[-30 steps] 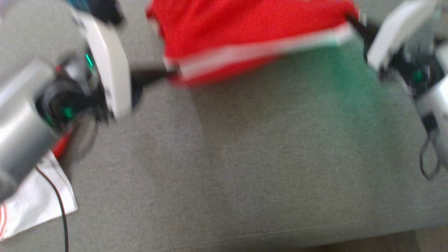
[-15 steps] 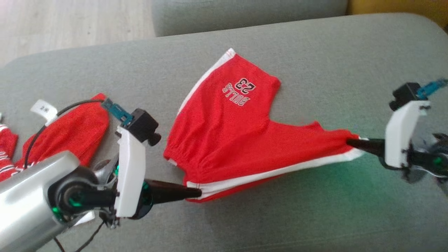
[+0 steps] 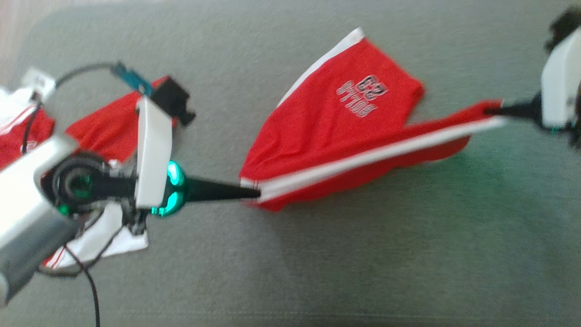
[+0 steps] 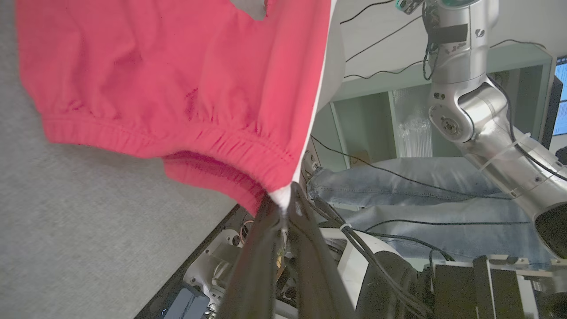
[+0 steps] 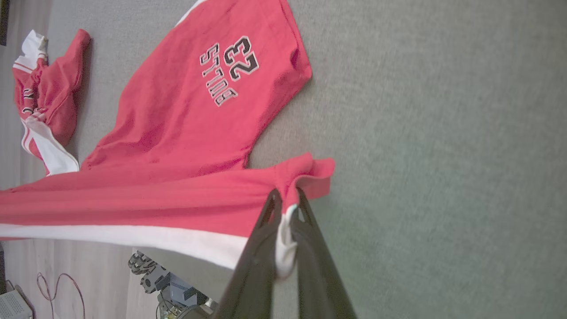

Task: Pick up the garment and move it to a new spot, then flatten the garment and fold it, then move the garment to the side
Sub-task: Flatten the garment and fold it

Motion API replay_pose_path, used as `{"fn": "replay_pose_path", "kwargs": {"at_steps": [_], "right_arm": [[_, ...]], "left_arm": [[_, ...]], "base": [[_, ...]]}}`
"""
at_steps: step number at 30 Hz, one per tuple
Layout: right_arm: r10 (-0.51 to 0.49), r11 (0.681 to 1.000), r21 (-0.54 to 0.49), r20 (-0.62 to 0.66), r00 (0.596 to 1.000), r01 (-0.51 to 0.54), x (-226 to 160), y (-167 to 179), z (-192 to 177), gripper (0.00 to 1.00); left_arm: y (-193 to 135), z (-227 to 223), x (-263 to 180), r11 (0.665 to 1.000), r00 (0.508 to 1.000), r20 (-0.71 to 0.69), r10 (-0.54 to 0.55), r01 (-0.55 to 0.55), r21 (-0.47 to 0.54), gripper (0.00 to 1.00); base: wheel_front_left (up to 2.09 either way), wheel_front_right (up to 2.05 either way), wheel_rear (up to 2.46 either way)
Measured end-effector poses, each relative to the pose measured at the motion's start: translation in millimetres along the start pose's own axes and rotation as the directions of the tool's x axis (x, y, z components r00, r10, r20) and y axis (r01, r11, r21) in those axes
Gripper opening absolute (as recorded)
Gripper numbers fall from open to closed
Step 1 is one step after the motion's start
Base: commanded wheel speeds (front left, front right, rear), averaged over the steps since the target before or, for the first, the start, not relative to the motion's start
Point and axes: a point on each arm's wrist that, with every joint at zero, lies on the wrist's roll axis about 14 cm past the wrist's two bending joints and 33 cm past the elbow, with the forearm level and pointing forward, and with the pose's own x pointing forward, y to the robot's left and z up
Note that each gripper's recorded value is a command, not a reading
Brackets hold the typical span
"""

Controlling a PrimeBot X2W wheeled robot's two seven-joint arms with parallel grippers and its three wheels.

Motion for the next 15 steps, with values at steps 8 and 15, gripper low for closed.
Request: {"fn": "replay_pose_path", "kwargs": {"at_steps": [8,15], "right_arm": [[-0.062,0.998,-0.018,-0.135,0.989,0.06,38,3,66,0.0],[-0.091,0.995,-0.05,-0.186,0.978,0.083,84,17,108,0.0]], "left_arm": [[29,21,-1,0.993,1.0,0.03,-0.001,0.005,-0.118,0.0],[62,27,0,0.978,0.999,0.031,0.035,-0.028,-0.208,0.0]], "base": [[0.0,0.0,0.0],[0.0,0.0,0.0]]}}
